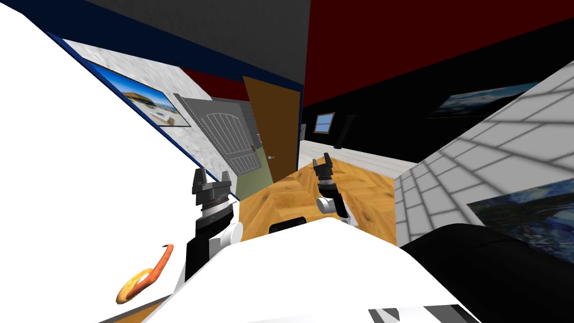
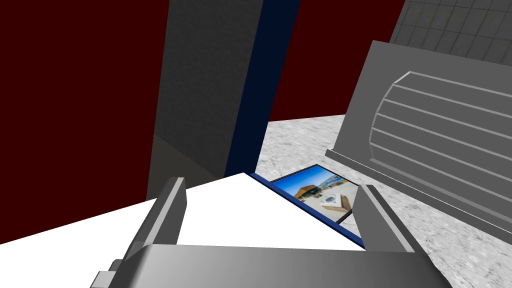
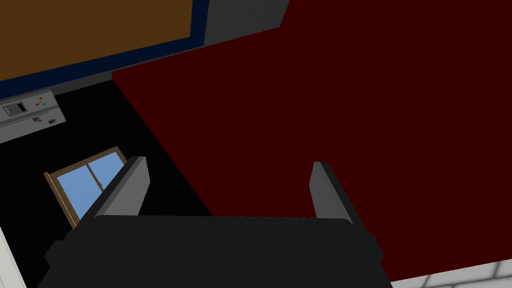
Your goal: Pull the door open
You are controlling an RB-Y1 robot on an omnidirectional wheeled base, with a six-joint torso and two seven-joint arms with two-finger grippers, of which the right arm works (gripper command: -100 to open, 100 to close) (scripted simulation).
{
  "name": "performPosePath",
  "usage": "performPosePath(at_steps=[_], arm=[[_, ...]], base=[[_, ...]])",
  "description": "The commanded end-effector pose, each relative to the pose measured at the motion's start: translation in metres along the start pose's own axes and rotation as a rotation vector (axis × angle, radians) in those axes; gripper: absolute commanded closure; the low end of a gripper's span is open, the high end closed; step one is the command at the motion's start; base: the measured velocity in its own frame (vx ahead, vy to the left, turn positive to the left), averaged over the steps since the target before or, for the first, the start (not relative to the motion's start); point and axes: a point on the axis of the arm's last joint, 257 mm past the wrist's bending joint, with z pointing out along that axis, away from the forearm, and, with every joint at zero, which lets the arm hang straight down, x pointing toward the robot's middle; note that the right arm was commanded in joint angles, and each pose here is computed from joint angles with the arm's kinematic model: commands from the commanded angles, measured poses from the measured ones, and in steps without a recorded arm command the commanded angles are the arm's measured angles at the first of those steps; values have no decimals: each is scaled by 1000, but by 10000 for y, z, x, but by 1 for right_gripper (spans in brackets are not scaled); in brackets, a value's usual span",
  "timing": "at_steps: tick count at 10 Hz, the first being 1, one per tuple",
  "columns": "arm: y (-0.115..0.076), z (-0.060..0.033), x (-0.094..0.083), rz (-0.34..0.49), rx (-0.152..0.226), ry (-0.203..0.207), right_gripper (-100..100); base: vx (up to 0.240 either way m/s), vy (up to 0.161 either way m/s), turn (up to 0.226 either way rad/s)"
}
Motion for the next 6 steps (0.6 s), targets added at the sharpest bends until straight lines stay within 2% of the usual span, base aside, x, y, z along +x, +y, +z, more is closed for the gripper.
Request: performPosePath(at_steps=[1, 6], arm=[[-125, -23, -5, 0, 15, 5, -100], [-553, -94, -36, 0, 73, 20, -100]], base=[[65, 18, 59], [82, 28, 73]])
